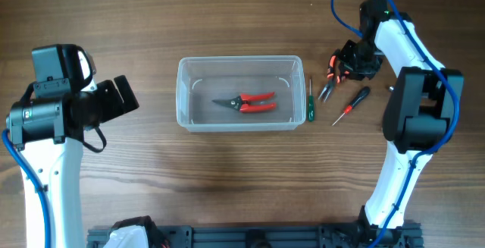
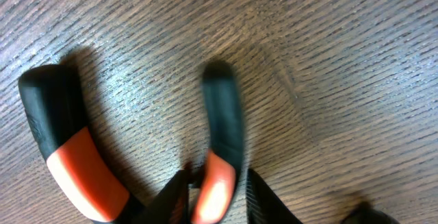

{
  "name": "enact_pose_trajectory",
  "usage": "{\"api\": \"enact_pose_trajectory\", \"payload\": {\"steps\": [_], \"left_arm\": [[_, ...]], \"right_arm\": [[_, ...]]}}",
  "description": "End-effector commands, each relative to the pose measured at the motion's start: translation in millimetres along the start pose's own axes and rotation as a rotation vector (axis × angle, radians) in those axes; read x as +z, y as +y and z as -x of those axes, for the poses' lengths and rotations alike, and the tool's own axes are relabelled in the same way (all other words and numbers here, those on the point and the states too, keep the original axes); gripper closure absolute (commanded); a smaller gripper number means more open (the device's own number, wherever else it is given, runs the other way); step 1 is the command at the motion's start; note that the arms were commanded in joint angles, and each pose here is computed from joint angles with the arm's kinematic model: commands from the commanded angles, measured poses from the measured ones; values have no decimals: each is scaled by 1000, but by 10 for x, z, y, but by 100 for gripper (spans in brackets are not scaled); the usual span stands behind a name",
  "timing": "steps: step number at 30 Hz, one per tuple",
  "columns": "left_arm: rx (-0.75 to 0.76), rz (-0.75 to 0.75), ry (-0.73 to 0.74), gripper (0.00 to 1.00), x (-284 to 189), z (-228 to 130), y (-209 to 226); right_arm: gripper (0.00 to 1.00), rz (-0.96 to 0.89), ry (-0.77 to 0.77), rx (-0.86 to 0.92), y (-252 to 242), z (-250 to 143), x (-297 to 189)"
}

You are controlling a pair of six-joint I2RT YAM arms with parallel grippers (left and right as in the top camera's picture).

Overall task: Pack container
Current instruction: 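Carry the orange pliers with the right gripper into the container and release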

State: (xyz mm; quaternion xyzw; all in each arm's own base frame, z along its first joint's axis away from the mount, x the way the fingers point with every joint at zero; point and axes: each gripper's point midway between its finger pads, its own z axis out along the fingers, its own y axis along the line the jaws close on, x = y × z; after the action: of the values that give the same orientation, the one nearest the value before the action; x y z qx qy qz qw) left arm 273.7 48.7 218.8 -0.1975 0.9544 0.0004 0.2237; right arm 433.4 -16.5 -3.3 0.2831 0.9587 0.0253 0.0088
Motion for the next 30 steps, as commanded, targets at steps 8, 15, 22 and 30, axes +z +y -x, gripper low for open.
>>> {"api": "enact_pose_trajectory", "payload": {"steps": [8,15,22,30], "left_arm": [[-22,0,-4,0,-8,24,8],[-22,0,-5,0,-9,25,7],[-21,0,-5,0,-8,26,7],[-21,0,-5,0,-8,26,7]], "right_arm": [[96,4,71,-22,5,-122,227],[96,53,-30,-110,94,9,-199],[96,155,-312,-336,355,104,-1418],[96,247,-497,-1096,1232,-885,-2245]]}}
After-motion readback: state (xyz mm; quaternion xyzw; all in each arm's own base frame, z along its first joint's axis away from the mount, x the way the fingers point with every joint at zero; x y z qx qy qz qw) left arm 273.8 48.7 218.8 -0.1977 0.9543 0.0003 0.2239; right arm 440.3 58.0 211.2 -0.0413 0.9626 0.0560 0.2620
